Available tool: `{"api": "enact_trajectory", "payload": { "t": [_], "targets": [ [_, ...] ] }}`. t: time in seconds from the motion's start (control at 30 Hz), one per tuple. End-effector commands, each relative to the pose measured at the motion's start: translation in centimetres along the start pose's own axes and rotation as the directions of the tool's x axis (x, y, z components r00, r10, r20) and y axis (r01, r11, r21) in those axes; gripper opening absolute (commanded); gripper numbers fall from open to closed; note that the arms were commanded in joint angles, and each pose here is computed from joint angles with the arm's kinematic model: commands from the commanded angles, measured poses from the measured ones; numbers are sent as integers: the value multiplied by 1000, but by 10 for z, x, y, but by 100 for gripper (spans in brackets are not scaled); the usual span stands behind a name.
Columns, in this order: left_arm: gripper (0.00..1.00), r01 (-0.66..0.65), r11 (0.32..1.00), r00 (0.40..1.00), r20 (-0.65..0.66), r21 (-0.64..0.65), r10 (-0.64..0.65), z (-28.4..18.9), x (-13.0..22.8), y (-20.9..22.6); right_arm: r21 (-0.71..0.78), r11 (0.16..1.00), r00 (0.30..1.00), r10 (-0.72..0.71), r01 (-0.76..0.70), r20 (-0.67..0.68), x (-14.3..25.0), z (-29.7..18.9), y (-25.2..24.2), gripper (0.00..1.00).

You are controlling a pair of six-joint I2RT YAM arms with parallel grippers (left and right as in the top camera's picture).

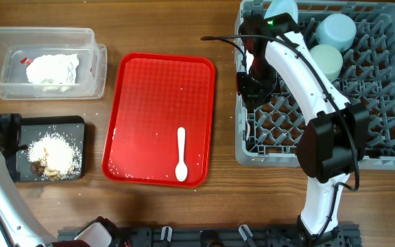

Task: Sort waste into correct bins and load items into the dishwasher rack
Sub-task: 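Move the right gripper to the white plastic spoon and grasp it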

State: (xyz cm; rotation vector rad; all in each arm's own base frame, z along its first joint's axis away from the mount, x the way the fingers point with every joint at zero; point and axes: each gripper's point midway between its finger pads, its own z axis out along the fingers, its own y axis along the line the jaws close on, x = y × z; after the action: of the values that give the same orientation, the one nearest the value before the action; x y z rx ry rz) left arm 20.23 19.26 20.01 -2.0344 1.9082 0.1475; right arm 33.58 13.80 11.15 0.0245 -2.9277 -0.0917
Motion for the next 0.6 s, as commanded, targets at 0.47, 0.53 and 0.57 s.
{"api": "enact_trajectory", "payload": {
  "t": [0.47,0.53,0.57],
  "targets": [
    [100,5,1000,1000,8,-15,-5,2,-2,3,-53,980,958,-175,191,229,36,15,173,53],
    [100,5,1000,1000,8,-15,-5,2,-2,3,-10,973,953,-226,233,203,51,29,184,59],
    [100,5,1000,1000,8,-15,-5,2,-2,3,-1,970,952,-237,242,191,58,34,187,58]
  ]
}}
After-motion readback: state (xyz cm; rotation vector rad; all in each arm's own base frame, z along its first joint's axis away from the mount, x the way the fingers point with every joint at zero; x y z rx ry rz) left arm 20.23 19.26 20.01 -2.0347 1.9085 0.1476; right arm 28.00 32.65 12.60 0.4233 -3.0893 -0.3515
